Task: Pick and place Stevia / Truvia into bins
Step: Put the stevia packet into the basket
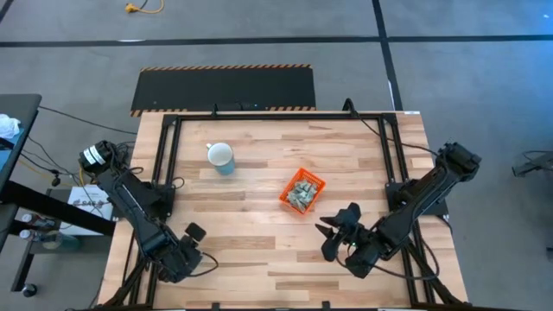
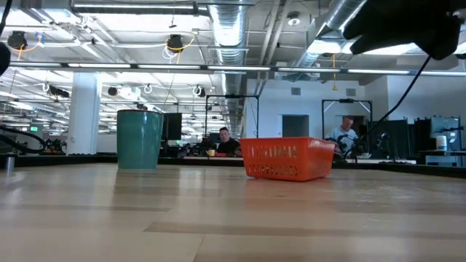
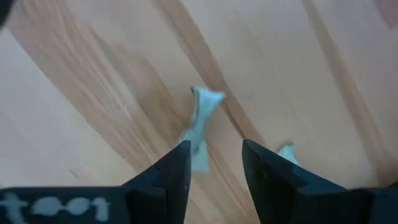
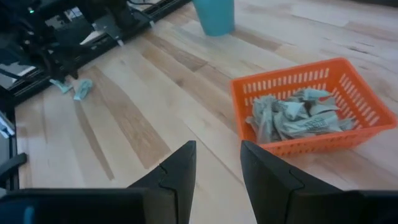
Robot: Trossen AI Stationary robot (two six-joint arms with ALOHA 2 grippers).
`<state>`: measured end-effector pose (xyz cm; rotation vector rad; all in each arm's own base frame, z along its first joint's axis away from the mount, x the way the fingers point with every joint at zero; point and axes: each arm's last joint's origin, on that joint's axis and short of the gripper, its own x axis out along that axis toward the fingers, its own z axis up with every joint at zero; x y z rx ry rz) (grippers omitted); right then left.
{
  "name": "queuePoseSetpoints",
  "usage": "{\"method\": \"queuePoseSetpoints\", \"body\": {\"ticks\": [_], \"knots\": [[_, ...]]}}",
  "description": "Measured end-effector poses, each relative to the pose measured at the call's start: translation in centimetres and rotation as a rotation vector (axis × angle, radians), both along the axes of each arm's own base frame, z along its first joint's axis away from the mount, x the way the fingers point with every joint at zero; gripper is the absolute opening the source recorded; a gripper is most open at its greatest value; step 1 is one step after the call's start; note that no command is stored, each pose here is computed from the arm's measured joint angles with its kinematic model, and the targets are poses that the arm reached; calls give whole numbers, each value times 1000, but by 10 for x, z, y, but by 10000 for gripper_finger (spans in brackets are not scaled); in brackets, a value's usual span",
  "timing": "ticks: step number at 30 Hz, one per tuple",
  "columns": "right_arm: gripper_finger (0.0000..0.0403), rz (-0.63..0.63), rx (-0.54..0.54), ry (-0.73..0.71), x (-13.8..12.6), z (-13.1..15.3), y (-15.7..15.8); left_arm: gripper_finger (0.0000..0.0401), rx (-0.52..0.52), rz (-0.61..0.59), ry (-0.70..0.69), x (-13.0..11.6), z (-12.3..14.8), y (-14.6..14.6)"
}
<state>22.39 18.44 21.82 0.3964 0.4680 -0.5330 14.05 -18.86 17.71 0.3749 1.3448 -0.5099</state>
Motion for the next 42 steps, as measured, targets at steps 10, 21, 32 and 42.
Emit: {"method": "queuePoseSetpoints", "body": {"ticks": [10,21,32,42], "knots": [[118,3,-15,13,4,-9,4,134,-44,-87,-97,10,-7,1],[118,8,-16,7,4,-6,4,134,-38,-91,-65,6,-17,6],[118,9,-16,7,4,-6,4,118,-22,-84,-83,8,-19,6],[118,8,-15,6,4,-6,4,103,26,-92,11,12,-46,-3]]}}
